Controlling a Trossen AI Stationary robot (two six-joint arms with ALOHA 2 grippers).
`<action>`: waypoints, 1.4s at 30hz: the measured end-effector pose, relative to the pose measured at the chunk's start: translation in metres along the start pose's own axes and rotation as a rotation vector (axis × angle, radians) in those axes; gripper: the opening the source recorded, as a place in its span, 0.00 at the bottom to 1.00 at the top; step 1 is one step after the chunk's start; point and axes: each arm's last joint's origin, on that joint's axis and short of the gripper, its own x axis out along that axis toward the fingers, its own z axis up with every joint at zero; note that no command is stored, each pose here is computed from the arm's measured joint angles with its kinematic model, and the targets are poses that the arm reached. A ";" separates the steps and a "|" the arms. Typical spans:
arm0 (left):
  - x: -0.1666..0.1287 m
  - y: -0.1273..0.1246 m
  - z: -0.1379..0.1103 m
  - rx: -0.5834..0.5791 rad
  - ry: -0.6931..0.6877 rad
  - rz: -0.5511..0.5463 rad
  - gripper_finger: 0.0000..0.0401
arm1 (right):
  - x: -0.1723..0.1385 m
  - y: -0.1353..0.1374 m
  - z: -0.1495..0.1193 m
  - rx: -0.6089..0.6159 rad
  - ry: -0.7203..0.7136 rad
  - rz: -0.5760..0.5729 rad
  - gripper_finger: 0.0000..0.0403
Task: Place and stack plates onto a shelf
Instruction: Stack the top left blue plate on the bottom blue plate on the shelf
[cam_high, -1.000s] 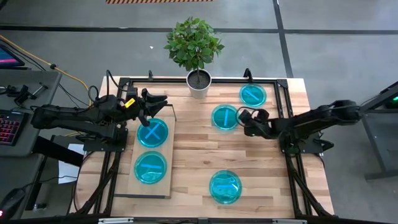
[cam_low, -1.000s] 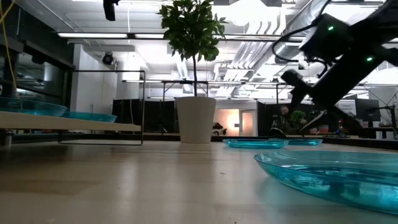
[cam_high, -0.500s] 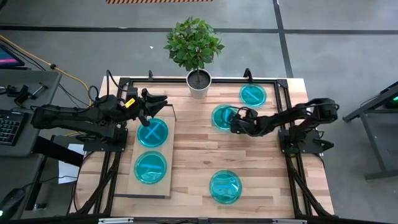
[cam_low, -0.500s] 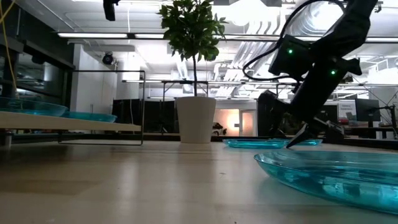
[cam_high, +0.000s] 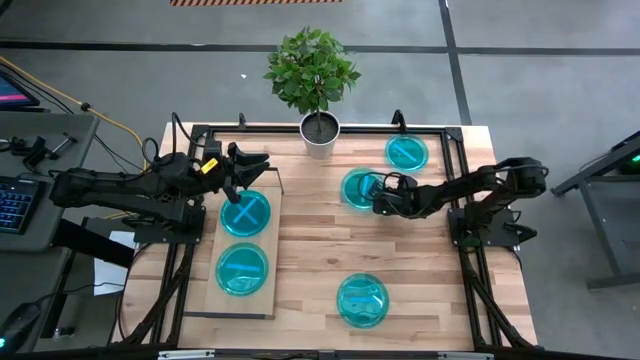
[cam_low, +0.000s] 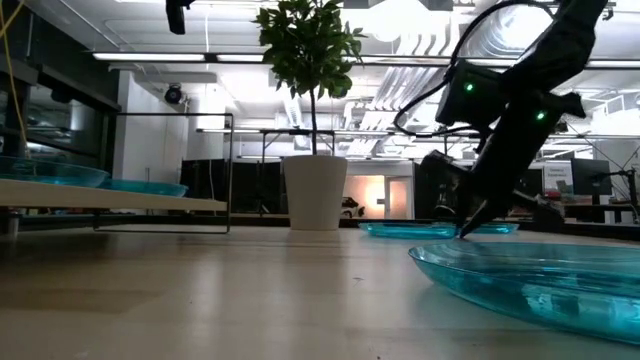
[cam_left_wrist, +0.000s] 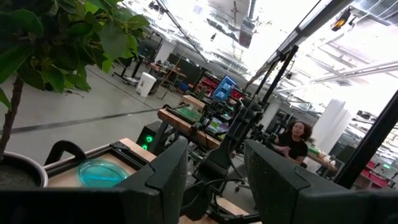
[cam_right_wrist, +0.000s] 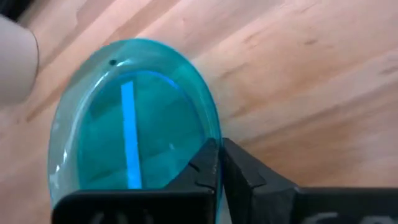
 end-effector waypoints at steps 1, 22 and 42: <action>0.000 0.000 0.000 0.000 0.000 0.000 0.37 | -0.004 0.000 0.001 -0.013 0.003 0.007 0.01; 0.000 0.001 -0.002 0.007 0.021 0.009 0.37 | -0.104 0.020 0.033 -0.432 0.190 0.500 0.00; 0.000 0.001 -0.001 0.003 0.008 0.026 0.37 | -0.085 0.119 -0.099 -0.545 0.374 0.776 0.00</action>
